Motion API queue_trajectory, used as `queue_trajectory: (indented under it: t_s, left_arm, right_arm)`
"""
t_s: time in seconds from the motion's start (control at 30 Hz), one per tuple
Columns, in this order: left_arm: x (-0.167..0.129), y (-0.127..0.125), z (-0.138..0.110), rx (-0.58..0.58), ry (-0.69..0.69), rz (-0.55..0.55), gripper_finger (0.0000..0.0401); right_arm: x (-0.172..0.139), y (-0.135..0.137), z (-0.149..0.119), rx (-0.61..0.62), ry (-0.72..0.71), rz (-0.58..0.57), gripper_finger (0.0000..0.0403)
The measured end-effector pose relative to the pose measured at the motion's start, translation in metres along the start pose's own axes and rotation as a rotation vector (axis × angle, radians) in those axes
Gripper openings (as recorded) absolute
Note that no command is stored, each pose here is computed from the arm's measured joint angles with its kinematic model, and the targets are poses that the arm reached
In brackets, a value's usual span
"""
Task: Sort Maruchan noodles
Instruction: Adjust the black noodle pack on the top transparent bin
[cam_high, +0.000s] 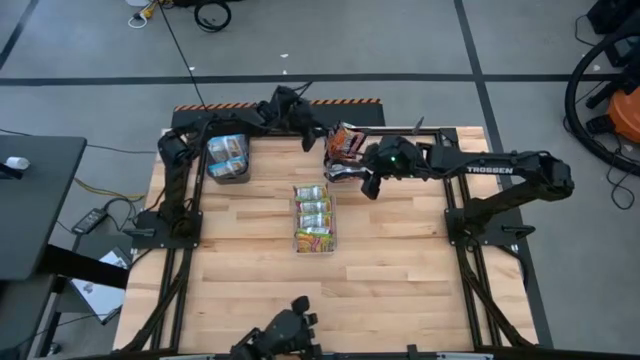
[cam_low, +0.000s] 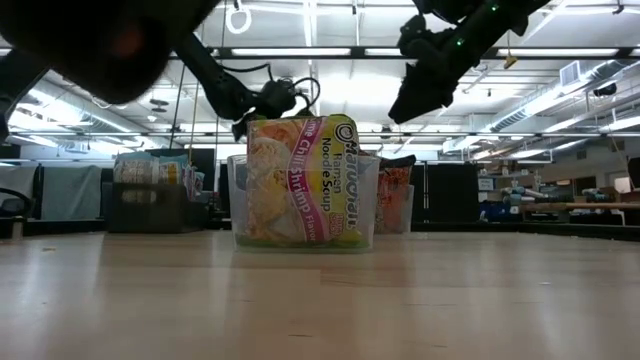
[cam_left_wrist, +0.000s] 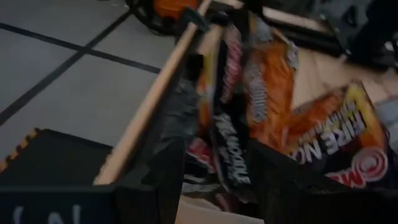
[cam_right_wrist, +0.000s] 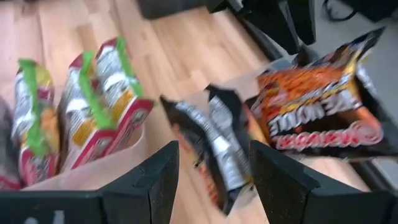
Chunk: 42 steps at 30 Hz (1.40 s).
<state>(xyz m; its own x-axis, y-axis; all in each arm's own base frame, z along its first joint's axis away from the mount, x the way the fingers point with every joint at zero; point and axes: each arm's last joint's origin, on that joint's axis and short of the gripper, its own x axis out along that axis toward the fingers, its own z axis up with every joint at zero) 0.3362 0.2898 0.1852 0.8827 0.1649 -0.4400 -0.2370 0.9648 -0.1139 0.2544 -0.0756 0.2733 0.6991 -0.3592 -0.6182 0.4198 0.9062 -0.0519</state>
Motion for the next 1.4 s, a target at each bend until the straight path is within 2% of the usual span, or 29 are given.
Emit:
queue_trajectory:
  t_s: [0.1,0.37,0.63,0.83,0.93,1.03,1.2,1.4]
  left_arm:
    - [0.008,-0.003,-0.005,0.042,0.015,0.011,0.0176]
    - [0.020,-0.012,-0.012,0.165,0.085,0.178,0.0176]
    - [0.014,-0.006,-0.011,0.140,0.089,0.209,0.0176]
    - [0.001,0.022,-0.014,0.056,0.037,0.159,0.0176]
    - [0.002,0.030,-0.022,0.051,0.022,0.084,0.0176]
    - [0.011,0.029,-0.028,0.058,0.021,0.044,0.0176]
    - [0.013,0.025,-0.016,0.113,-0.057,0.035,0.0176]
    - [0.012,0.024,-0.025,0.043,0.013,-0.011,0.0176]
  right_arm:
    - [-0.001,0.003,-0.003,0.011,0.025,0.003,0.0200]
    - [-0.001,0.005,-0.003,0.046,0.021,-0.016,0.0200]
    - [-0.001,0.005,-0.003,0.060,0.022,-0.016,0.0200]
    - [-0.001,0.005,-0.004,0.058,0.031,-0.023,0.0200]
    - [-0.001,0.004,-0.004,0.057,0.027,-0.056,0.0200]
    - [-0.001,0.003,-0.003,0.058,0.020,-0.068,0.0200]
    - [-0.001,0.003,-0.003,0.060,0.014,-0.067,0.0200]
    - [-0.001,0.003,-0.003,0.060,0.014,-0.070,0.0200]
